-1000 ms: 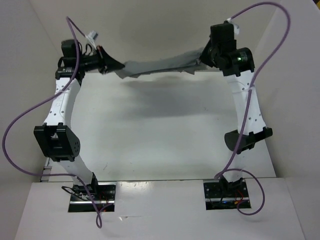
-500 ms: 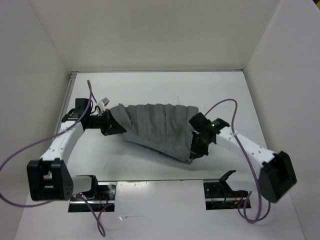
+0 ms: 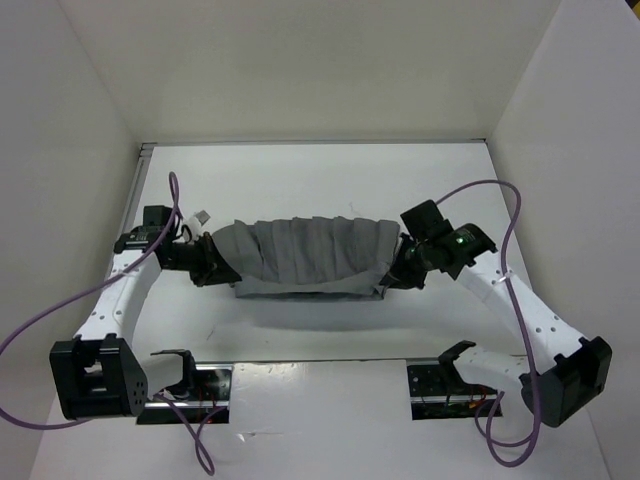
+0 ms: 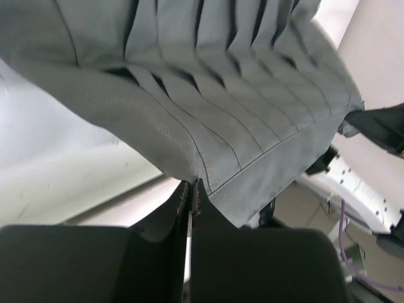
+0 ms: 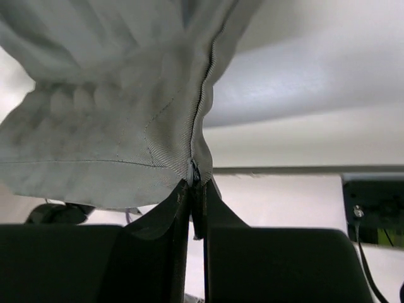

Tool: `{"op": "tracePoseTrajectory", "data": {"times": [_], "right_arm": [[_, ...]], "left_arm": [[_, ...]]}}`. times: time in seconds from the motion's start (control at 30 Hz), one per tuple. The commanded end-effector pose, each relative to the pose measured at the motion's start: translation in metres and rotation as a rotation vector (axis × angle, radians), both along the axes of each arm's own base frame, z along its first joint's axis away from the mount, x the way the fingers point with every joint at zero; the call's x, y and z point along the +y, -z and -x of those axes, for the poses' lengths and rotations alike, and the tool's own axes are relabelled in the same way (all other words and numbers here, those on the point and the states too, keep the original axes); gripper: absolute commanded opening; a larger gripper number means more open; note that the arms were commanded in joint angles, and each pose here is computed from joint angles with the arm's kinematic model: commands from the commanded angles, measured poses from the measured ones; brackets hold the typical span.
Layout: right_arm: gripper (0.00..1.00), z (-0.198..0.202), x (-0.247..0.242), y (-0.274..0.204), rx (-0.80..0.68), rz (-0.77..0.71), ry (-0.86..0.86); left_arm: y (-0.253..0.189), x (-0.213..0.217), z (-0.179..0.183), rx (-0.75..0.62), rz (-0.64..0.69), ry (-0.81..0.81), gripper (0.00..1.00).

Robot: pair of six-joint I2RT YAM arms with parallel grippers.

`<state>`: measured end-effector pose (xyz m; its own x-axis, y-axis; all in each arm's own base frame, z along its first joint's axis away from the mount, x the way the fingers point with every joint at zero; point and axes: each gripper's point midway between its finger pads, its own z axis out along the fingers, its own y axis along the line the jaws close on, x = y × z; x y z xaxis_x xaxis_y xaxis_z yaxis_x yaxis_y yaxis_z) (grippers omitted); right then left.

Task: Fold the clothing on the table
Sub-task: Fold the skirt

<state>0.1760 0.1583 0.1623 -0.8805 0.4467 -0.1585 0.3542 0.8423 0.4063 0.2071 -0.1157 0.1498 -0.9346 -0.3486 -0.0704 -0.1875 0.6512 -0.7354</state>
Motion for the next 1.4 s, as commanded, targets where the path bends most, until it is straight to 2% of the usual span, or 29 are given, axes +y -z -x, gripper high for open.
{"op": "tracePoseTrajectory", "data": {"times": [0.0,0.13,0.23,0.27,0.3,0.33,0.4,0.43,0.57,0.67,0.7,0.8,0.87,0.9,0.93,1.0,1.07,1.1,1.17,1.23,1.37], "right_arm": [[0.00,-0.035,-0.002,-0.013,-0.088,0.036,0.005],[0.00,-0.065,-0.007,-0.005,-0.126,0.123,0.011],[0.00,-0.100,-0.012,-0.006,-0.185,0.150,0.022],[0.00,-0.124,-0.018,-0.021,-0.239,0.141,0.053],[0.00,-0.138,-0.023,-0.013,-0.224,0.179,0.047],[0.00,-0.164,-0.028,-0.037,-0.305,0.198,0.080],[0.00,-0.195,-0.043,-0.037,-0.315,0.255,0.114],[0.00,-0.214,-0.045,-0.062,-0.378,0.251,0.136],[0.00,-0.233,-0.051,-0.080,-0.432,0.279,0.157],[0.00,-0.214,-0.045,-0.064,-0.398,0.237,0.108],[0.00,-0.205,-0.044,-0.057,-0.376,0.224,0.107],[0.00,-0.147,-0.033,-0.009,-0.238,0.178,0.056],[0.00,-0.110,-0.022,-0.008,-0.206,0.118,0.038],[0.00,-0.078,-0.014,0.011,-0.128,0.123,-0.009],[0.00,-0.061,-0.010,0.007,-0.119,0.092,0.004],[0.00,-0.020,-0.001,0.025,-0.021,0.064,-0.042],[0.00,0.007,0.001,0.026,0.030,0.027,-0.037],[0.00,0.022,0.003,0.032,0.076,0.009,-0.047],[0.00,0.035,-0.002,0.026,0.097,0.002,-0.041],[0.00,0.030,-0.009,0.016,0.068,0.036,-0.023],[0.00,-0.014,-0.022,-0.008,-0.034,0.087,0.041]], "left_arm": [[-0.026,0.008,-0.031,-0.114,-0.022,-0.055,0.00],[-0.040,0.016,-0.060,-0.194,-0.038,-0.114,0.00],[-0.042,0.028,-0.096,-0.240,-0.091,-0.181,0.00],[-0.034,0.033,-0.111,-0.220,-0.092,-0.191,0.00],[-0.051,0.035,-0.132,-0.273,-0.083,-0.208,0.00],[-0.044,0.037,-0.147,-0.260,-0.083,-0.208,0.00],[-0.053,0.040,-0.171,-0.286,-0.078,-0.216,0.00],[-0.063,0.046,-0.192,-0.312,-0.079,-0.226,0.00],[-0.080,0.056,-0.212,-0.348,-0.074,-0.222,0.02],[-0.077,0.050,-0.197,-0.360,-0.057,-0.200,0.02],[-0.057,0.044,-0.180,-0.300,-0.028,-0.182,0.02],[-0.045,0.033,-0.135,-0.274,-0.006,-0.131,0.02],[-0.037,0.028,-0.106,-0.233,-0.010,-0.094,0.02],[-0.044,0.026,-0.090,-0.257,-0.017,-0.086,0.02],[-0.027,0.020,-0.065,-0.182,-0.010,-0.072,0.02],[-0.024,0.017,-0.037,-0.166,-0.019,-0.077,0.02],[-0.005,0.010,-0.003,-0.050,-0.006,-0.068,0.02],[-0.006,0.009,0.008,-0.052,-0.006,-0.068,0.02],[-0.004,0.008,0.025,-0.008,-0.017,-0.074,0.02],[-0.004,0.010,0.027,0.003,-0.043,-0.083,0.02],[-0.009,0.020,-0.011,-0.041,-0.078,-0.149,0.02]]}}
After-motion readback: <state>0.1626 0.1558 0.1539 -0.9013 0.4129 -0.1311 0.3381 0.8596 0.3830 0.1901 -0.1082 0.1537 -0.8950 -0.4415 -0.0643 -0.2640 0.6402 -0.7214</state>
